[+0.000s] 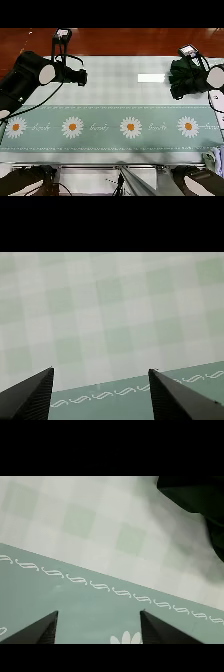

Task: Fold the shirts.

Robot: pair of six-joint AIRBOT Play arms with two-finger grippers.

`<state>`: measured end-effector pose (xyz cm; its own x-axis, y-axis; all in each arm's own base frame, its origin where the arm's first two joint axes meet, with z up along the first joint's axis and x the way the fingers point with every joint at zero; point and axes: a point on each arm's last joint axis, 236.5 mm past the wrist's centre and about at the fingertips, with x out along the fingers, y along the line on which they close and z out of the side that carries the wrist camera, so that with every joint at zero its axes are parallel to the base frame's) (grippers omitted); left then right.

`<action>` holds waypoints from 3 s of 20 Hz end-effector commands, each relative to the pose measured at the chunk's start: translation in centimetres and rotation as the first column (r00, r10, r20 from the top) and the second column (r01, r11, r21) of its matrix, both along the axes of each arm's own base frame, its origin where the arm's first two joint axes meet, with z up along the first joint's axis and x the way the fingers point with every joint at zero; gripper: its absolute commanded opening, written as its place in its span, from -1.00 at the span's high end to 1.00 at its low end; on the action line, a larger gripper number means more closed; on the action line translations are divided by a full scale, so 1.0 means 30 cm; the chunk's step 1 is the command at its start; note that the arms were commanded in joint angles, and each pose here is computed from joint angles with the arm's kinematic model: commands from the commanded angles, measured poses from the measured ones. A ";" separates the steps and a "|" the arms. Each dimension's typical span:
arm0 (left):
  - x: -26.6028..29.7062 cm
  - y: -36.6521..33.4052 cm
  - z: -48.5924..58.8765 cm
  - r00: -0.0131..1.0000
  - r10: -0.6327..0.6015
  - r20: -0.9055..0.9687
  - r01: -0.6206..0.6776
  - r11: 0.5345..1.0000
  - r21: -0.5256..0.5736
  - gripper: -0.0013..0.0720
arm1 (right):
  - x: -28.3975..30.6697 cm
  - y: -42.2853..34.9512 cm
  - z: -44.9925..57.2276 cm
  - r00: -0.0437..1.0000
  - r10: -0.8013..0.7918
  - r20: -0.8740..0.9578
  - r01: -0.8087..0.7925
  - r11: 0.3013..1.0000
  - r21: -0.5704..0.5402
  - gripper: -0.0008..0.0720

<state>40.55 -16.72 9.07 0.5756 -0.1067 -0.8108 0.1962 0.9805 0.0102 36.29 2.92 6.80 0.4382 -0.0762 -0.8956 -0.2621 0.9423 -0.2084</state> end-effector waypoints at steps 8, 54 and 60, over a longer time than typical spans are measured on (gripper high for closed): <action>0.000 0.001 -0.001 1.000 0.000 0.000 0.000 1.000 0.001 -1.00 | 0.000 0.001 -0.001 1.000 0.001 -0.001 -0.001 1.000 0.000 -0.63; 0.054 -0.042 0.043 0.996 -0.015 0.087 0.019 0.999 -0.049 -1.00 | 0.523 -0.695 -0.452 0.633 -0.712 0.304 0.589 0.698 0.407 0.18; 0.059 -0.044 0.069 0.993 -0.054 0.109 0.057 0.998 -0.024 -1.00 | 0.654 -0.573 -0.099 0.613 -0.614 0.497 0.405 0.785 0.469 0.92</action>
<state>42.22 -17.96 10.58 0.6442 -0.1569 -0.7486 0.2207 0.9752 -0.0145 54.33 -15.86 -1.72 0.7712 -0.2715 -0.5757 0.4260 0.8922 0.1499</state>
